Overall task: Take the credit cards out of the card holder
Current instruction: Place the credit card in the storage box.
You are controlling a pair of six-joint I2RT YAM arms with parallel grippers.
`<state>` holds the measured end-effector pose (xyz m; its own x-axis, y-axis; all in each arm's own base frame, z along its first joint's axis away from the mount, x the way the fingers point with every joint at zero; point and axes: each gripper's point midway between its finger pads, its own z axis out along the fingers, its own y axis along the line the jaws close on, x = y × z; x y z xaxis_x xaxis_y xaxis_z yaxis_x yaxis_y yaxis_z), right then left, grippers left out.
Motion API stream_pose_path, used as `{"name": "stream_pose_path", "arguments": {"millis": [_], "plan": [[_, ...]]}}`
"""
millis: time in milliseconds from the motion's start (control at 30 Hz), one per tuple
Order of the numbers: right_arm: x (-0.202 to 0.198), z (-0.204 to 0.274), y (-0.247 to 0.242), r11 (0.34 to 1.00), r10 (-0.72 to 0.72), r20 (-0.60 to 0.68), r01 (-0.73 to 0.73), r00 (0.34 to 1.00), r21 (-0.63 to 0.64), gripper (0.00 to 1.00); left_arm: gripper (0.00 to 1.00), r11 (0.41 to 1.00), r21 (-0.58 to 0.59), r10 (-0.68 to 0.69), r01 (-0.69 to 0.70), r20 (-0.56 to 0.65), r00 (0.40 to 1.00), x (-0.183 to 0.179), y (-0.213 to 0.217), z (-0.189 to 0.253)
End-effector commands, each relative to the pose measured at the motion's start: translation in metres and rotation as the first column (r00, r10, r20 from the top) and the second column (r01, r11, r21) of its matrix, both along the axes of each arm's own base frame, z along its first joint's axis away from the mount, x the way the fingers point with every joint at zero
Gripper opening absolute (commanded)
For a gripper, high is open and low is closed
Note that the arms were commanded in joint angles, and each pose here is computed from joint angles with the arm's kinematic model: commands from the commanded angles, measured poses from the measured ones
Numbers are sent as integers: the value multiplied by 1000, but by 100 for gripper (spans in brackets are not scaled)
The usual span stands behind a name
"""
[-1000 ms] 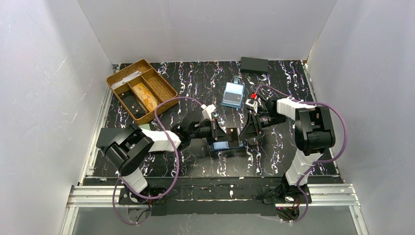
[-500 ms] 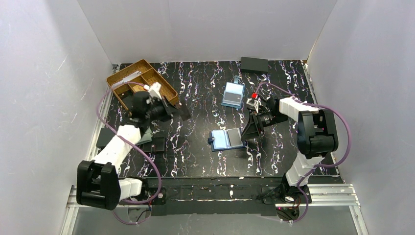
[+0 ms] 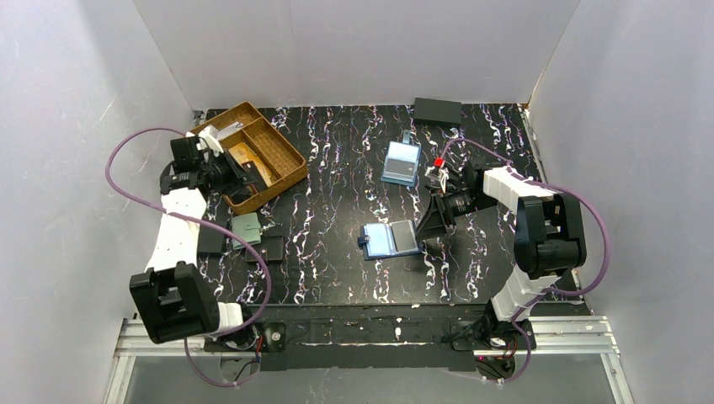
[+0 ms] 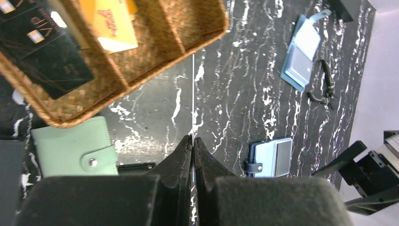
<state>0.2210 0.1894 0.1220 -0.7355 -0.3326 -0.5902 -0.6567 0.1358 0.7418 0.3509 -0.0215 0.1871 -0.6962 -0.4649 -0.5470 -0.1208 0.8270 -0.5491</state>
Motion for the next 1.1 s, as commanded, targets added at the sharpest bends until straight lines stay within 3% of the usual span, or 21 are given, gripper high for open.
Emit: {"name": "stream_pose_path", "arguments": {"millis": [0,467,1067], "plan": [[7,11,0,1000,-6,58,6,998,9,83,0,999,-2,33,-33,-37,999,7,24,-8],[7,7,0,1000,-11,51,11,999,1,83,0,988,98,127,-115,-116,985,45,76,-34],[7,5,0,1000,-11,43,11,999,-1,83,0,980,116,182,-159,-222,958,63,95,-67]]}}
